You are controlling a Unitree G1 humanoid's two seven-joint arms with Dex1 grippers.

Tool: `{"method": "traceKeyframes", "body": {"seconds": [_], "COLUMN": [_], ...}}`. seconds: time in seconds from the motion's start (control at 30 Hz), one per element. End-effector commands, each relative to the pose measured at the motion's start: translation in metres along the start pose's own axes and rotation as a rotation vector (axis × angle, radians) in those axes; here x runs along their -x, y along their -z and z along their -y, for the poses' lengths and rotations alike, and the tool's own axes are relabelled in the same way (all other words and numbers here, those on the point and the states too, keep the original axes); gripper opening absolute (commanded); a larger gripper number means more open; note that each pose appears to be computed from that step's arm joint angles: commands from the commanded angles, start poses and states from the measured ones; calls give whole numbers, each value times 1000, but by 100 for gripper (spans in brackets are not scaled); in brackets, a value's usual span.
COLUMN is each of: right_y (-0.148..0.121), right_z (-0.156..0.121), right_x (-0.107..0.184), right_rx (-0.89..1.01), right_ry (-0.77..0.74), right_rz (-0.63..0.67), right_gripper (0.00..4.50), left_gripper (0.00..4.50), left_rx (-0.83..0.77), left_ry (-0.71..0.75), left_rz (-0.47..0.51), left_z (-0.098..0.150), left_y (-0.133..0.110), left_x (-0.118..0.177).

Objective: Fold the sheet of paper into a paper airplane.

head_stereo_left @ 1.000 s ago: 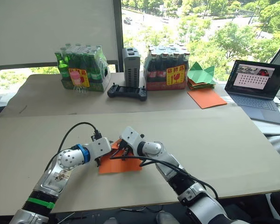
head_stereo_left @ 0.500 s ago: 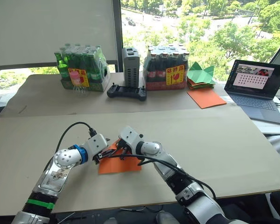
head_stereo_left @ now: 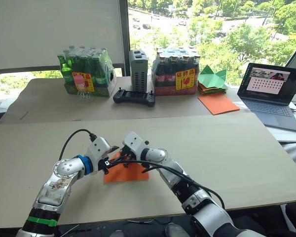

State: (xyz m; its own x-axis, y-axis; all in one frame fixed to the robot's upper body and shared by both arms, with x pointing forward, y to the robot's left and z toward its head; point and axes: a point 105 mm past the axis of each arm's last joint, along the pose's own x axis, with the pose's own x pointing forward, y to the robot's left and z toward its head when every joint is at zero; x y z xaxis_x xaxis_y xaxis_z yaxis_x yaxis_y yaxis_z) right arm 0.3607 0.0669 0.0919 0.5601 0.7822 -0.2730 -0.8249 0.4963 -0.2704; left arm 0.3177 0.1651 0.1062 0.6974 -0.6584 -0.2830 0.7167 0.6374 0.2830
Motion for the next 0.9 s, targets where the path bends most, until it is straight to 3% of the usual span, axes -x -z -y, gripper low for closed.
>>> {"method": "traceKeyframes", "body": {"seconds": [0.03, 0.23, 0.67, 0.9], "right_y": [-5, -3, -1, 0], "right_z": [-2, -2, -1, -1], "right_x": [-2, 0, 1, 1], "right_rx": [0, 1, -2, 1], "right_ry": [-5, -4, 1, 1], "right_rz": [20, 14, 4, 0], "right_gripper": [0, 0, 0, 0], "left_gripper": [186, 1, 1, 1], "left_rx": [36, 105, 294, 361], "left_ry": [-25, -35, -115, -96], "left_rz": [21, 2, -10, -46], "left_z": [-5, -8, -23, -15], "left_y": [-2, 6, 24, 39], "left_x": [3, 5, 4, 2]}}
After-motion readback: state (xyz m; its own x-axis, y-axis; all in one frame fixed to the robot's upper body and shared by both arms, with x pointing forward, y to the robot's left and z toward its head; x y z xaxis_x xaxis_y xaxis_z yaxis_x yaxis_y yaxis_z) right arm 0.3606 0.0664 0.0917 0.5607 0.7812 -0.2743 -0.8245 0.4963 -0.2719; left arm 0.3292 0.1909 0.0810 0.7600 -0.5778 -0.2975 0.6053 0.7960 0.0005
